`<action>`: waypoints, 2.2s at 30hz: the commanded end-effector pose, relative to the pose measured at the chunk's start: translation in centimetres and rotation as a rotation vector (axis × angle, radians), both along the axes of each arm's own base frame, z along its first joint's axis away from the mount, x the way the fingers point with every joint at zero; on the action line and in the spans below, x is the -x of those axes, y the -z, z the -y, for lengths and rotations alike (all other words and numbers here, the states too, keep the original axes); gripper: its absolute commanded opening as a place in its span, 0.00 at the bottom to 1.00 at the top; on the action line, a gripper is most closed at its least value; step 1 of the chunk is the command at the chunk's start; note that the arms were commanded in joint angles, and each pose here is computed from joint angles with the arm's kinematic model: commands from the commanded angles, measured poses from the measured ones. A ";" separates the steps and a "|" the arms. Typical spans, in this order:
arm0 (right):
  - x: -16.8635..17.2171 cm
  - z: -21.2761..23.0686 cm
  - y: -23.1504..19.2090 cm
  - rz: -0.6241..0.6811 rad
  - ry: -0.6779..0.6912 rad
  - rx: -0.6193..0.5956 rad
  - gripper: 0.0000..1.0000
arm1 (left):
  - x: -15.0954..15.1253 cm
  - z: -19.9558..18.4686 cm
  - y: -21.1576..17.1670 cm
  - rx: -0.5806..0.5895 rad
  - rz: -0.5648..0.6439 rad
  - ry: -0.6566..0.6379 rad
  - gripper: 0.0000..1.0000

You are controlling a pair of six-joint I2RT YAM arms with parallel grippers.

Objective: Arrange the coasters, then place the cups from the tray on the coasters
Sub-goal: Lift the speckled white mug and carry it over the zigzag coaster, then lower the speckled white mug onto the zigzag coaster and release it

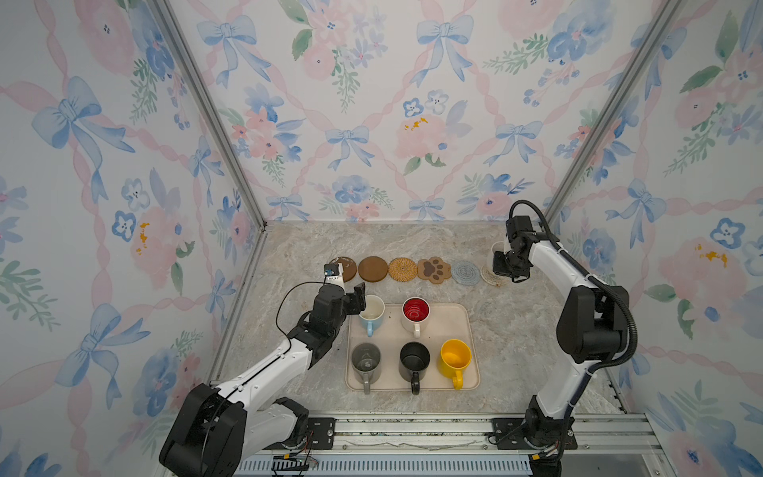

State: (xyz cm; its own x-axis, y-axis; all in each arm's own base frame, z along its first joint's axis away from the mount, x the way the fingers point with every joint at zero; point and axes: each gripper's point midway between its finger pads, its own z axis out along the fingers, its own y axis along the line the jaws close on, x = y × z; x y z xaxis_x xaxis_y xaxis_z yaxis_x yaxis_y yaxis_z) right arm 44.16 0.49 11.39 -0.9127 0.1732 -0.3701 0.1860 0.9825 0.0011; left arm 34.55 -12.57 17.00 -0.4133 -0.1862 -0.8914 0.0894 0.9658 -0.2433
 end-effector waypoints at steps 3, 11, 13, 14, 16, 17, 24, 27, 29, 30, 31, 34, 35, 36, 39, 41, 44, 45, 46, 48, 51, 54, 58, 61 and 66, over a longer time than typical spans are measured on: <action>-2.3 0.9 -1.9 0.096 0.005 0.024 0.00 | 0.2 -0.4 0.1 0.014 0.002 -0.009 0.78; -2.4 1.0 -0.6 0.068 0.009 0.026 0.00 | 0.2 -0.4 0.1 0.016 0.003 -0.009 0.78; -2.4 1.2 -0.4 0.066 0.013 0.030 0.00 | 0.2 -0.4 0.2 0.016 0.003 -0.009 0.78; -2.4 1.2 -0.3 0.067 0.015 0.031 0.00 | 0.2 -0.4 0.2 0.016 0.002 -0.010 0.78; -2.5 1.3 -0.2 0.070 0.019 0.030 0.00 | 0.2 -0.4 0.2 0.017 0.002 -0.010 0.78; -2.5 1.4 -0.3 0.072 0.022 0.031 0.00 | 0.2 -0.4 0.2 0.017 0.000 -0.010 0.78; -2.3 1.5 -0.1 0.071 0.027 0.030 0.00 | 0.2 -0.4 0.2 0.018 0.001 -0.008 0.78; -2.2 1.5 0.1 0.066 0.028 0.030 0.00 | 0.3 -0.4 0.3 0.017 0.000 -0.010 0.78; -2.1 1.5 0.3 0.062 0.029 0.028 0.00 | 0.3 -0.5 0.2 0.017 0.002 -0.012 0.78; -2.0 1.4 0.5 0.057 0.028 0.025 0.00 | 0.3 -0.5 0.3 0.017 0.001 -0.011 0.78; -2.0 1.4 0.6 0.054 0.029 0.024 0.00 | 0.3 -0.5 0.2 0.018 0.003 -0.010 0.78; -1.8 1.3 1.0 0.048 0.031 0.019 0.00 | 0.4 -0.5 0.2 0.020 0.003 -0.011 0.78; -1.7 1.3 1.1 0.046 0.033 0.019 0.00 | 0.4 -0.5 0.1 0.019 0.005 -0.010 0.78; -1.7 1.4 1.1 0.045 0.034 0.019 0.00 | 0.4 -0.6 0.2 0.018 0.003 -0.012 0.78; -1.5 1.3 1.4 0.040 0.036 0.018 0.00 | 0.4 -0.6 0.2 0.020 0.004 -0.013 0.78; -1.4 1.3 1.6 0.036 0.038 0.013 0.00 | 0.4 -0.6 0.2 0.021 0.004 -0.013 0.78; -1.2 1.2 2.1 0.025 0.041 0.009 0.00 | 0.5 -0.6 0.3 0.020 0.003 -0.012 0.78; -1.1 1.2 2.1 0.024 0.041 0.009 0.00 | 0.5 -0.7 0.2 0.021 0.005 -0.012 0.78; -1.1 1.2 2.2 0.021 0.043 0.008 0.00 | 0.5 -0.7 0.2 0.021 0.005 -0.013 0.78; -1.0 1.3 2.3 0.017 0.047 0.008 0.00 | 0.5 -0.8 0.1 0.021 0.007 -0.014 0.78; -0.8 1.2 2.3 0.019 0.048 0.004 0.00 | 0.6 -0.8 0.1 0.024 0.009 -0.014 0.78; -0.7 1.0 2.1 0.023 0.048 -0.003 0.03 | 0.6 -0.9 0.1 0.024 0.009 -0.016 0.78; -0.5 0.9 1.8 0.027 0.045 -0.005 0.16 | 0.6 -0.9 0.0 0.026 0.012 -0.017 0.78; -0.3 0.8 1.4 0.036 0.044 -0.005 0.25 | 0.7 -1.0 0.0 0.026 0.013 -0.018 0.78; 0.1 0.8 0.5 0.049 0.044 -0.002 0.43 | 0.8 -1.2 0.0 0.027 0.015 -0.021 0.78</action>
